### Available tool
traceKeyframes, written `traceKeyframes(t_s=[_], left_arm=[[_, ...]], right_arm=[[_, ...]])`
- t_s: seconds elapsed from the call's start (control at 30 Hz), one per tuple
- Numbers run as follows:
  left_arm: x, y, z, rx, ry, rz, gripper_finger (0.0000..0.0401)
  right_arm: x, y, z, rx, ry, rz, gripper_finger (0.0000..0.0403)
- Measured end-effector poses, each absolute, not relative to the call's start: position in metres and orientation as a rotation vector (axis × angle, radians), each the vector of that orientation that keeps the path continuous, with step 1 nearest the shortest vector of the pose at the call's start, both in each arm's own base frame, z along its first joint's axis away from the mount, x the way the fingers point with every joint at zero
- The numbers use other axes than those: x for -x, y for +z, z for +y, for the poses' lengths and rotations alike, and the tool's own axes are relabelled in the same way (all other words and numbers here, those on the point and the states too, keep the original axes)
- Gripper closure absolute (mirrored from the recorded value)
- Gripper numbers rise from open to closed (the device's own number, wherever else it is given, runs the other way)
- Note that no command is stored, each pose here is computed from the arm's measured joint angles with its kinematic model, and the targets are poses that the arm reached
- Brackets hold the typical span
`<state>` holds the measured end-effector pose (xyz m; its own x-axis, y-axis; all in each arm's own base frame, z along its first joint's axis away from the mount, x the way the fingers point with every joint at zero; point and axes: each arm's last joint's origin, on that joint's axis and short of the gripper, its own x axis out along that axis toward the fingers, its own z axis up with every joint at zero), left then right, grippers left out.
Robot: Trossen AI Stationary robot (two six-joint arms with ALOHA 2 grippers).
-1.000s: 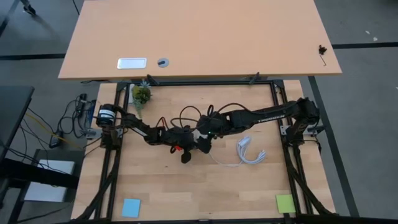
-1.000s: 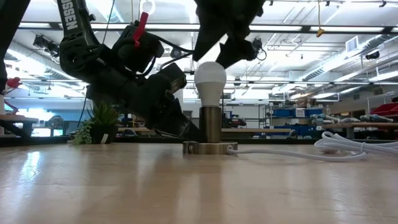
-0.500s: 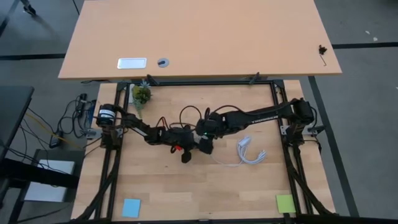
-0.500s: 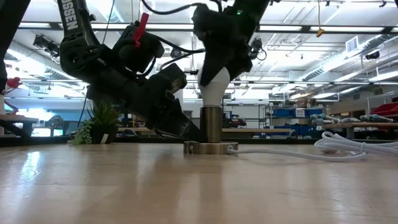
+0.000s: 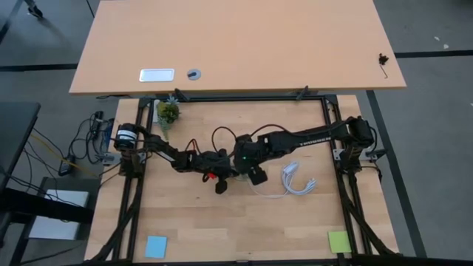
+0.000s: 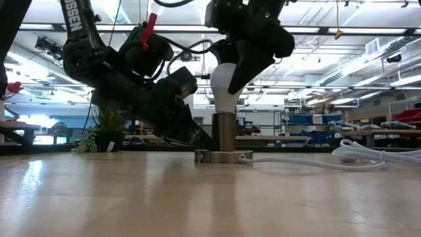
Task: Screw lightbulb
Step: Remove the lightbulb from the lamp socket
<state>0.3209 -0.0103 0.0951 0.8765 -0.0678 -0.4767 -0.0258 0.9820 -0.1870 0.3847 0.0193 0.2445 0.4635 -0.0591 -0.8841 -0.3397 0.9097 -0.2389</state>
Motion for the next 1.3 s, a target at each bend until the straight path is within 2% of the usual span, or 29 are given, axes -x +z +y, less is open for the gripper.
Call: traceKeyframes(t_s=[0.17, 0.57, 0.83, 1.13, 1.3], left_arm=[[-0.321, 0.095, -0.01, 0.191, -0.026, 0.504, 0.0401], [-0.321, 0.095, -0.011, 0.191, -0.026, 0.507, 0.0401], [-0.321, 0.095, -0.011, 0.191, -0.026, 0.506, 0.0401], [-0.321, 0.095, -0.011, 0.19, -0.026, 0.507, 0.0401], [-0.321, 0.095, -0.011, 0.19, -0.026, 0.507, 0.0401]], right_arm=[[-0.384, 0.248, 0.026, 0.322, 0.129, 1.07, 0.0093], [-0.379, 0.267, 0.039, 0.343, 0.029, 0.982, 0.0083], [-0.373, 0.275, 0.03, 0.209, -0.032, 0.982, 0.0126], [-0.351, 0.279, 0.035, 0.198, -0.047, 1.123, 0.0128], [-0.337, 0.274, 0.035, 0.153, -0.075, 1.152, 0.0144]])
